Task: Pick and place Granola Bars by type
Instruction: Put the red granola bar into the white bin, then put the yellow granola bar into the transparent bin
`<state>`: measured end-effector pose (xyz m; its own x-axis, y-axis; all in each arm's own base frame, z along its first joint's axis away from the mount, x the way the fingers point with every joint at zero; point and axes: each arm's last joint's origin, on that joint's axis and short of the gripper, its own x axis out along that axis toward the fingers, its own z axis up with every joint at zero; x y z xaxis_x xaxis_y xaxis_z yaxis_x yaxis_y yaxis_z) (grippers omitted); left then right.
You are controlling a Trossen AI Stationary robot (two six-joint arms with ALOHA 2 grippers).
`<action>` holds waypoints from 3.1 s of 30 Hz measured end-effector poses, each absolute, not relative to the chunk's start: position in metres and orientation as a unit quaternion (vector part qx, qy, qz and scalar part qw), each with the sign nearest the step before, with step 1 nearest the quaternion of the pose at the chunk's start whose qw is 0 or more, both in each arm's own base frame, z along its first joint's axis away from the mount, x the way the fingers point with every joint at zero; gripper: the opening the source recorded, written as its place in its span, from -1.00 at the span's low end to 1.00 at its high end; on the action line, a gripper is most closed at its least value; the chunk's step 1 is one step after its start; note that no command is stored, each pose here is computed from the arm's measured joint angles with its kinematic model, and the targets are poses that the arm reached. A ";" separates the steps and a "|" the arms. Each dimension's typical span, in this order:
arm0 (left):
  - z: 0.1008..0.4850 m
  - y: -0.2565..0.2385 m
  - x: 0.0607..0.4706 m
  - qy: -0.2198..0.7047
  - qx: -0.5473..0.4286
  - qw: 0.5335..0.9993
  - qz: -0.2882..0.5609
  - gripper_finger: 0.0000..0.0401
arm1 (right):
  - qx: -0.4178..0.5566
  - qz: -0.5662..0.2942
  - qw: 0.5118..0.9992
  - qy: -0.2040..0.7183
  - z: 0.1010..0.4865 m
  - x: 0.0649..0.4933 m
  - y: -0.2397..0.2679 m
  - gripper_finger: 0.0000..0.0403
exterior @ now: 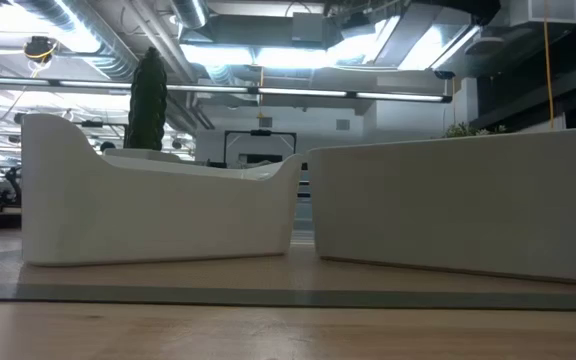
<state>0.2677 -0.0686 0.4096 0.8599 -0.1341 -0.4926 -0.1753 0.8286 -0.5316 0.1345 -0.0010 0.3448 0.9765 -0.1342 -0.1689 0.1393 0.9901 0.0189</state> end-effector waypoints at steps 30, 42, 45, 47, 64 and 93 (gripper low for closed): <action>0.251 -0.103 0.297 0.581 -0.214 0.772 0.141 -0.32 | 0.007 -0.072 0.983 0.171 0.328 0.138 -0.001 0.47; 0.297 -0.115 0.256 0.691 -0.168 0.670 0.211 0.01 | 0.004 -0.071 0.981 0.178 0.326 0.137 -0.001 0.47; 0.296 -0.129 0.240 0.719 -0.138 0.646 0.216 0.00 | 0.004 -0.071 0.981 0.179 0.326 0.137 -0.001 0.47; 0.288 -0.142 0.232 0.722 -0.113 0.651 0.206 0.00 | 0.004 -0.071 0.981 0.180 0.326 0.137 -0.001 0.47; 0.152 -0.143 0.168 0.788 -0.130 0.537 0.272 0.02 | 0.020 -0.069 0.978 0.194 0.322 0.143 0.000 0.47; 0.134 -0.135 0.169 0.757 -0.171 0.574 0.262 -0.91 | 0.066 -0.021 0.967 0.245 0.309 0.165 0.004 0.47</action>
